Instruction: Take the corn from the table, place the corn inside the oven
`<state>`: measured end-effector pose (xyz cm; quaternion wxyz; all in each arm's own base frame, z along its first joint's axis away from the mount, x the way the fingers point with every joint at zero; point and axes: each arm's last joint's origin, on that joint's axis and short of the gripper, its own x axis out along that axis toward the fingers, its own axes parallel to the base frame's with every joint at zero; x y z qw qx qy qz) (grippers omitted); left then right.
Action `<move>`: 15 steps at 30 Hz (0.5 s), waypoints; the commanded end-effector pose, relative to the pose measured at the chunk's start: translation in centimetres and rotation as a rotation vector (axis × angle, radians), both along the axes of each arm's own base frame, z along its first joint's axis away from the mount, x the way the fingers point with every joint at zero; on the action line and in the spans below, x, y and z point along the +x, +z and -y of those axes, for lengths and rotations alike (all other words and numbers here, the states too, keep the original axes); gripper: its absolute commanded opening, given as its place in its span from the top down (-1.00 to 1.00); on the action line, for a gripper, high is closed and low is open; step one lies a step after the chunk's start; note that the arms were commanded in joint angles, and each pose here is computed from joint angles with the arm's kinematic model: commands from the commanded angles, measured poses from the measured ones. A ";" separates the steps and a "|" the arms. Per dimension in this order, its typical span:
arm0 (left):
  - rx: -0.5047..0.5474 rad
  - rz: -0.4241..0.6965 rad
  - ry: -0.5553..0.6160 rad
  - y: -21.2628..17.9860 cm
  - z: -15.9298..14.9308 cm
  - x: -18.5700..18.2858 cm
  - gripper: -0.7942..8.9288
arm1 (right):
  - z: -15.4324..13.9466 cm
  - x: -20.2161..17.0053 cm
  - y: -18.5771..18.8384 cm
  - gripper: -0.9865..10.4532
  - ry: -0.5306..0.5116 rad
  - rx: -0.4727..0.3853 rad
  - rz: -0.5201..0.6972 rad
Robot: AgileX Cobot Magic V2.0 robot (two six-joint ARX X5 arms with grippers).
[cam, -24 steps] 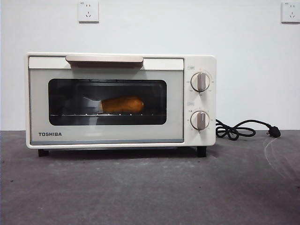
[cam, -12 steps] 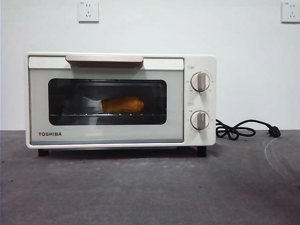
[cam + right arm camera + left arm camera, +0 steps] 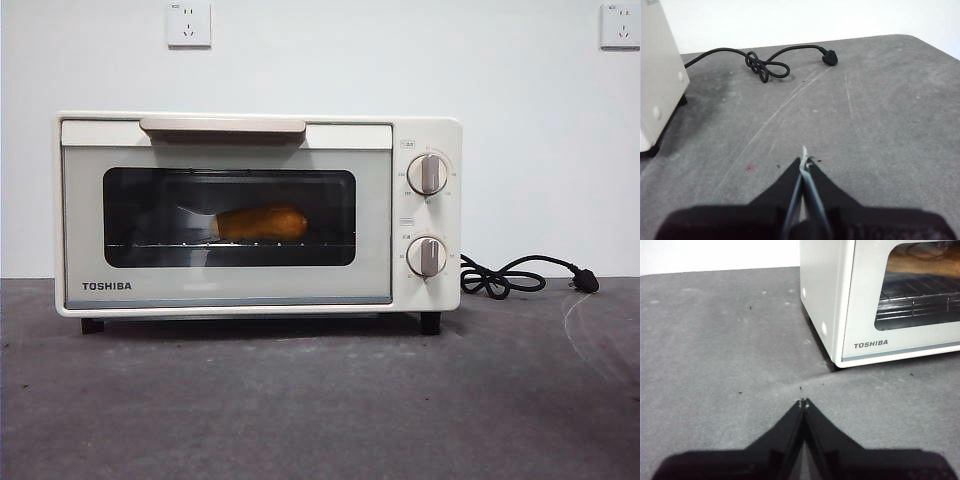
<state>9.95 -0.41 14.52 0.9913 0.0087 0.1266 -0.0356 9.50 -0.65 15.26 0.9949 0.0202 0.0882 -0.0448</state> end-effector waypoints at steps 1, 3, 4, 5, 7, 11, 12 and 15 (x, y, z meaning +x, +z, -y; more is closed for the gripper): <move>0.011 0.004 -0.005 -0.2 0.0 0.0 0.84 | 0.0 0.1 -0.3 0.83 -0.002 0.011 0.000; 0.011 0.004 -0.005 -0.2 0.0 0.0 0.84 | 0.0 0.1 -0.3 0.83 -0.002 0.012 0.000; 0.011 0.004 -0.005 -0.2 0.0 0.0 0.84 | 0.0 0.1 -0.3 0.83 -0.002 0.011 0.000; 0.011 0.004 -0.005 -0.2 0.0 0.0 0.84 | 0.0 0.1 -0.3 0.83 -0.002 0.011 0.000; 0.011 0.004 -0.005 -0.2 0.0 0.0 0.84 | 0.0 0.1 -0.3 0.83 -0.002 0.011 0.000; 0.011 0.004 -0.005 -0.2 0.0 0.0 0.84 | 0.0 0.1 -0.3 0.83 -0.002 0.012 0.000; 0.011 0.004 -0.005 -0.2 0.0 0.0 0.84 | 0.0 0.1 -0.3 0.83 -0.002 0.011 0.000; 0.011 0.004 -0.005 -0.2 0.0 0.0 0.84 | 0.0 0.1 -0.3 0.83 -0.002 0.012 0.000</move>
